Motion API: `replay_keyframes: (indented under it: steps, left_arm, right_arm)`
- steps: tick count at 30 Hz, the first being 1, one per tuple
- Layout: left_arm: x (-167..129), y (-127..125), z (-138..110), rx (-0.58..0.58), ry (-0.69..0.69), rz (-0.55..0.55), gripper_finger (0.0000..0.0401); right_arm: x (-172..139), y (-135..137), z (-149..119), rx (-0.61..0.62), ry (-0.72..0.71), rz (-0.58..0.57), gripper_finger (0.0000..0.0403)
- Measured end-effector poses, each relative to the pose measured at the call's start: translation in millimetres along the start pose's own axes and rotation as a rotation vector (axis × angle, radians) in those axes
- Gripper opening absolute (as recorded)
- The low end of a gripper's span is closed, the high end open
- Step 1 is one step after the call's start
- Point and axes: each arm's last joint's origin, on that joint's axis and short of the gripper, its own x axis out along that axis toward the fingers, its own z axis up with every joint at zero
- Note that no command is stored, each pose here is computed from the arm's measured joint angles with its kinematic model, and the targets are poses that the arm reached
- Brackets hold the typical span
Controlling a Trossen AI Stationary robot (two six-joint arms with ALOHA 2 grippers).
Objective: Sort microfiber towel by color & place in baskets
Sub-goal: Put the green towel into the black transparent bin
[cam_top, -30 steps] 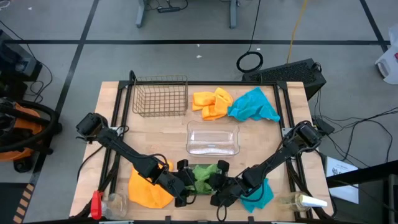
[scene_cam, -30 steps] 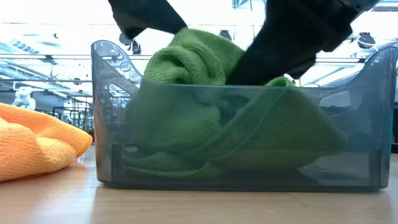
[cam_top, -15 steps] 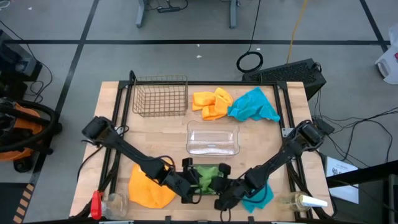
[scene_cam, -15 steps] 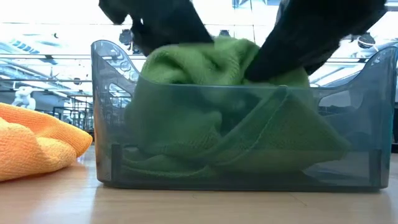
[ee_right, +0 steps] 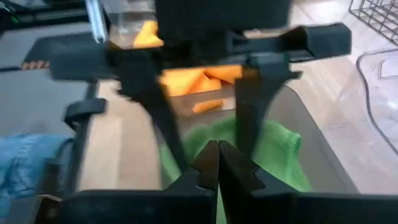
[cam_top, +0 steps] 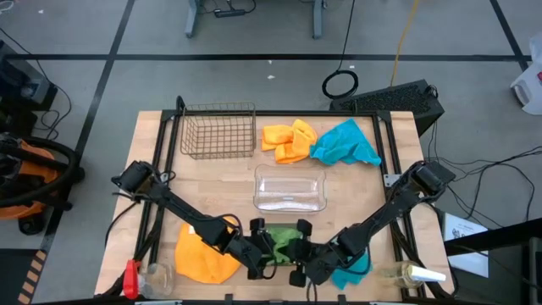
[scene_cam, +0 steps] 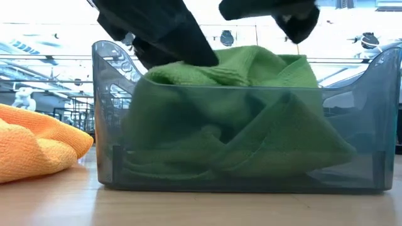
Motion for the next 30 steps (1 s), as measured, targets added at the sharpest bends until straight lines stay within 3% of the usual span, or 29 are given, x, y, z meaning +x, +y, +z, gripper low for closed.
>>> replay_keyframes:
  steps: [14,22,30]
  left_arm:
    - [-50,-16,14,0.012,-0.056,-0.068,0.0221]
    - [-72,-21,14,0.037,-0.095,0.019,0.0221]
    - [-75,-28,11,0.052,-0.096,0.009,0.0221]
  right_arm:
    - [45,-16,-34,0.003,0.158,-0.063,0.0000]
    - [48,-18,-37,0.009,0.180,-0.066,0.0000]
    - [39,-13,-30,-0.029,0.159,-0.017,0.0000]
